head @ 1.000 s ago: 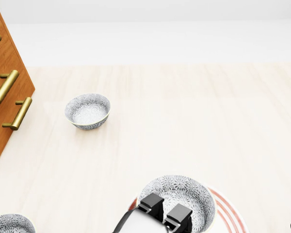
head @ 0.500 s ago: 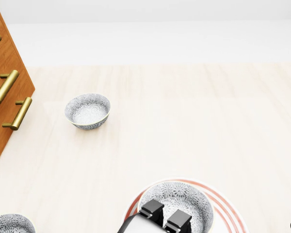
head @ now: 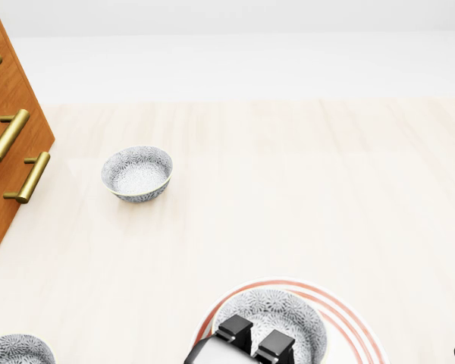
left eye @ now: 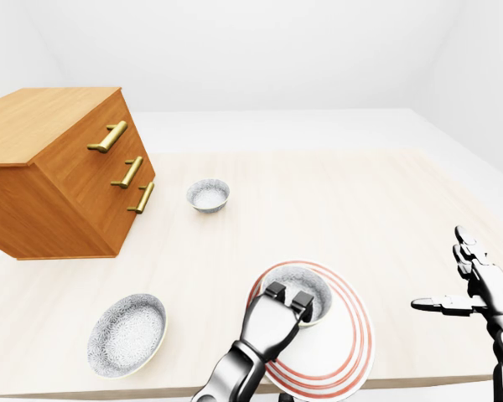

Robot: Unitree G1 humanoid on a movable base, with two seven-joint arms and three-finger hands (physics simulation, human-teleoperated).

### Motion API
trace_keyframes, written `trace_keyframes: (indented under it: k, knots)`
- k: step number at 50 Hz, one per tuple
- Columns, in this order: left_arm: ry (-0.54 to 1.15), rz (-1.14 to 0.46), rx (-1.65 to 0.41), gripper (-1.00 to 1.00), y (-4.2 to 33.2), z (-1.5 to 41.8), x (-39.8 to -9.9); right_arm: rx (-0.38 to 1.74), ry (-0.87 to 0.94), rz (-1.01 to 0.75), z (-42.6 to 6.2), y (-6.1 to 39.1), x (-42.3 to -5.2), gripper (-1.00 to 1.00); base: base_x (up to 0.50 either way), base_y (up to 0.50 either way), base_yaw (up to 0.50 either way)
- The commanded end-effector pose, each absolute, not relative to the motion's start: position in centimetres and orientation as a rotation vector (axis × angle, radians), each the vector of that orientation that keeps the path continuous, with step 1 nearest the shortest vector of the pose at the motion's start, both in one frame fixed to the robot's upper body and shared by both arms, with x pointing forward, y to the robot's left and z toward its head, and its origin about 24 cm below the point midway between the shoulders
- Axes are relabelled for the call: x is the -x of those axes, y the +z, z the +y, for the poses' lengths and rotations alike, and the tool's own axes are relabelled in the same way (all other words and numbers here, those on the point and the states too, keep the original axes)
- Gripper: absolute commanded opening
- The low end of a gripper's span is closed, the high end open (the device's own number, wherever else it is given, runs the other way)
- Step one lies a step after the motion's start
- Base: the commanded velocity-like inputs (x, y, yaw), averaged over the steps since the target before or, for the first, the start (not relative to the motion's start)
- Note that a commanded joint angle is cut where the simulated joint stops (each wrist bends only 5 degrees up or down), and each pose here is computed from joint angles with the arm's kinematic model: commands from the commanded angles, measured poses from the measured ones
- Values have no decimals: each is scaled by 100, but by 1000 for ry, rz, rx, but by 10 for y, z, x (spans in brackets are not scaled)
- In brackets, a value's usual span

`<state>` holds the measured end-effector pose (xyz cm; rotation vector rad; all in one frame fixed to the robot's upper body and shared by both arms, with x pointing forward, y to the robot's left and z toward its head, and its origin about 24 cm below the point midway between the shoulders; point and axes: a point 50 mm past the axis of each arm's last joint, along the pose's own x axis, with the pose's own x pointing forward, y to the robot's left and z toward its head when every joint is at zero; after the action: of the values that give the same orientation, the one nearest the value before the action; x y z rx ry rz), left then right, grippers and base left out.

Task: Put the bowl in the middle on the plate.

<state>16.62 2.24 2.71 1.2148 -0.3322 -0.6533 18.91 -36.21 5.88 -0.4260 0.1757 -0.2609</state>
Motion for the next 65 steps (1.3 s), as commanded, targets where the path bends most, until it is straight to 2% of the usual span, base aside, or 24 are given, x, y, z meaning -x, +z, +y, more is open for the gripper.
trace_keyframes:
  k: [1, 18, 19, 20, 21, 22, 51, 54, 65]
  knots:
    - [-624, -351, -1243, -100, 28, 23, -169, 426, -262, 177, -362, 59, -189, 100, 0, 0, 0]
    - [-656, -308, -1219, -100, 26, 24, -169, 427, -265, 182, -363, 58, -190, 100, 0, 0, 0]
    - [-667, -303, -1213, -76, 27, 24, -167, 423, -266, 185, -363, 57, -190, 100, 0, 0, 0]
    - [-673, -297, -1192, 42, 30, 24, -167, 422, -270, 189, -364, 56, -190, 100, 0, 0, 0]
    - [-692, -283, -1173, 58, 29, 23, -165, 421, -271, 189, -364, 56, -190, 100, 0, 0, 0]
    - [-689, -296, -1191, 100, 30, 23, -165, 419, -270, 189, -364, 56, -191, 100, 0, 0, 0]
    - [-710, -289, -1146, 100, 37, 25, -163, 428, -271, 180, -364, 59, -191, 100, 0, 0, 0]
    - [-739, -275, -1078, 100, 40, 23, -158, 426, -271, 182, -364, 58, -190, 100, 0, 0, 0]
    - [-749, -280, -1074, 100, 47, 33, -147, 424, -273, 190, -364, 56, -191, 100, 0, 0, 0]
